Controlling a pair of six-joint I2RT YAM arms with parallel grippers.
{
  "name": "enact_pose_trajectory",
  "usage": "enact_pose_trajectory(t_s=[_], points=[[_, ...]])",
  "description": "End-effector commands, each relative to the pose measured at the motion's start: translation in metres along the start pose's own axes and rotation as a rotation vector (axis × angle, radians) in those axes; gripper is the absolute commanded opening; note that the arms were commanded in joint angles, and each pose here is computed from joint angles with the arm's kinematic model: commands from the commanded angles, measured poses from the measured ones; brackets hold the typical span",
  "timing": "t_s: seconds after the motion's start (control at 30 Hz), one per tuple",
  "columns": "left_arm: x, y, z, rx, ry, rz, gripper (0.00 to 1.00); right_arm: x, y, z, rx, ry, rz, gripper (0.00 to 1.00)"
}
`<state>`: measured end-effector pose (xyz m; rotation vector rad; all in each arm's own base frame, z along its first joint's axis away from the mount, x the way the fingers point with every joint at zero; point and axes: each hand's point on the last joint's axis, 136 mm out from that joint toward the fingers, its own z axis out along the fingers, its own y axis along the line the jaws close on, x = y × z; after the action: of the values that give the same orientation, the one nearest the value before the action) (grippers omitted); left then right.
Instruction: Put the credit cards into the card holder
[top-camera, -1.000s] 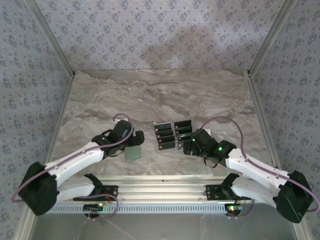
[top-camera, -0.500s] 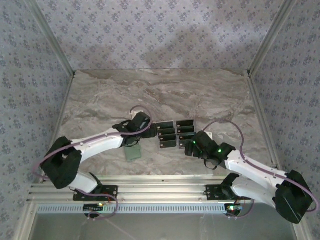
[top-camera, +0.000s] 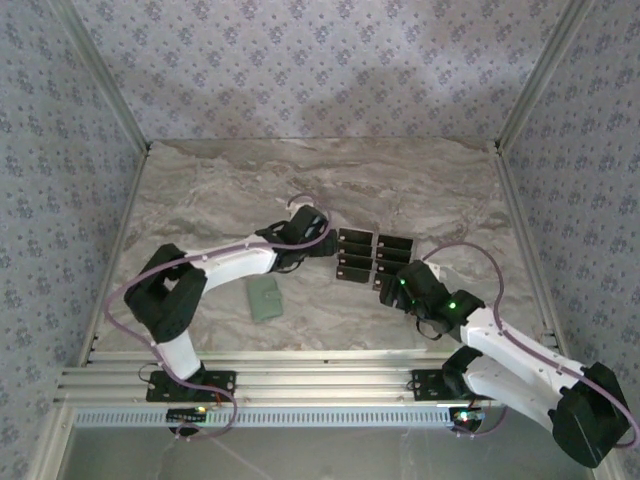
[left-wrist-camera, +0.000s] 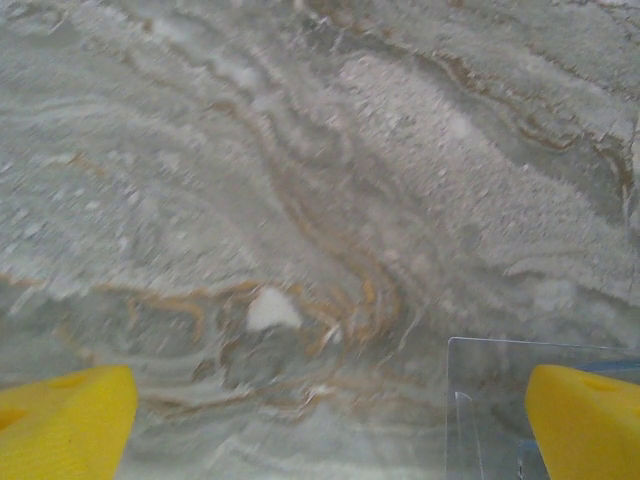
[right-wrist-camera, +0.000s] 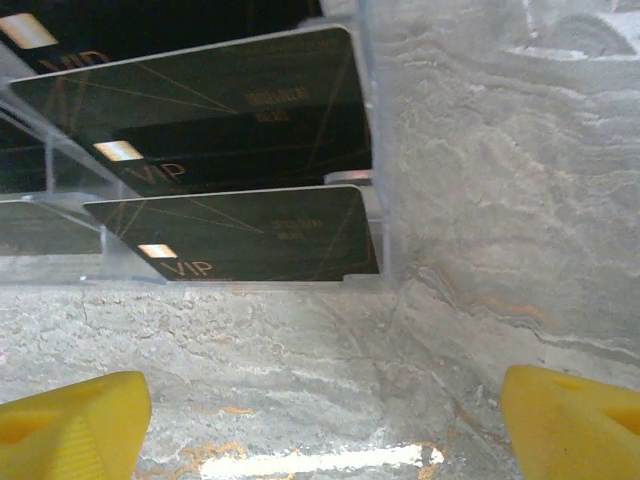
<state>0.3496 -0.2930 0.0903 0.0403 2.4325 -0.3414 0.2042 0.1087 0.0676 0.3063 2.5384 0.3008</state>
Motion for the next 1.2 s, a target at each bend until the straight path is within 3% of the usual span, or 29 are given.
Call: enact_pose_trajectory(t_s=[0.0,0.2,0.53,0.9,1.17], points=[[-0.018,-0.025,0.006,0.055,-0.033,0.047,1.00,-0.007,-0.005,-0.010,0.019,-0.023,0.028,0.93],[-0.037,-0.030,0.002,0.051,-0.043,0.085,1.00,-0.016,0.011,-0.036,-0.058,-0.030,-0.005,0.92],[-0.035,0.009,-0.058,0.040,-0.103,0.021,1.00,-0.005,0.103,-0.062,-0.313,0.079,-0.195,0.90],[-0.025,0.117,-0.134,-0.040,-0.198,-0.235,1.00,0.011,0.177,-0.001,-0.317,0.166,-0.307,0.92],[-0.004,0.147,-0.157,-0.047,-0.211,-0.296,1.00,0.016,0.202,0.044,-0.281,0.228,-0.326,0.92]])
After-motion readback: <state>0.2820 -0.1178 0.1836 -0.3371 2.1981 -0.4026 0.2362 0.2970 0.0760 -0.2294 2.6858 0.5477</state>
